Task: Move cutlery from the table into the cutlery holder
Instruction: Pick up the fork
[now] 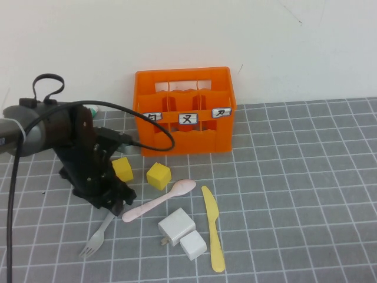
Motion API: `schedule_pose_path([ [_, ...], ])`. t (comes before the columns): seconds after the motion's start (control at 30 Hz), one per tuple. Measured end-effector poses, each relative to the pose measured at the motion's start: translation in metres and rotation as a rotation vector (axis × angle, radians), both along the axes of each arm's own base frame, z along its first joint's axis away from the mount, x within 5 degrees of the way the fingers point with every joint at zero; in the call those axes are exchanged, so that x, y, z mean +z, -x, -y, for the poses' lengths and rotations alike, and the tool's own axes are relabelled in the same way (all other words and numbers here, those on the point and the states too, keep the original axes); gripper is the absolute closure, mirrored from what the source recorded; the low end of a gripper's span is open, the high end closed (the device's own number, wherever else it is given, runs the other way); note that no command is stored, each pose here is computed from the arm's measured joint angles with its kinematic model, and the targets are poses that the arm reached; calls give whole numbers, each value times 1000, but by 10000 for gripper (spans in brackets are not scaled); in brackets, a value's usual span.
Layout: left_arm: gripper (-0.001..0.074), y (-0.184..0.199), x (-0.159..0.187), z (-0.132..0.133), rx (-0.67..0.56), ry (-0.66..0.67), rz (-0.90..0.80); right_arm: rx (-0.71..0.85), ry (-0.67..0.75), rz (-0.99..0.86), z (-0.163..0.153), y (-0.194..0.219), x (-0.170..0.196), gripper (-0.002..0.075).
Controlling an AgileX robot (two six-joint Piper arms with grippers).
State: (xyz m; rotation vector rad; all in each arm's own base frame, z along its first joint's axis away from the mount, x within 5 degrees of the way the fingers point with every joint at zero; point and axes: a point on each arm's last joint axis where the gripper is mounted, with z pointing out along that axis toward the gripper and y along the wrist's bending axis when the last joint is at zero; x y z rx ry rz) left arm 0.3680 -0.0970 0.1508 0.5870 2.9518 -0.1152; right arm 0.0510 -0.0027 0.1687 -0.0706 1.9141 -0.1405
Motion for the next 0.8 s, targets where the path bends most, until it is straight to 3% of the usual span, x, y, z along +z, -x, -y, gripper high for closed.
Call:
schedule_pose_path([
  [0.27,457,2,0,17,-154,5,38,0,0,0,0,0,0,729],
  [0.8,461,-1,-11,17,-145,-17,16,0,0,0,0,0,0,729],
])
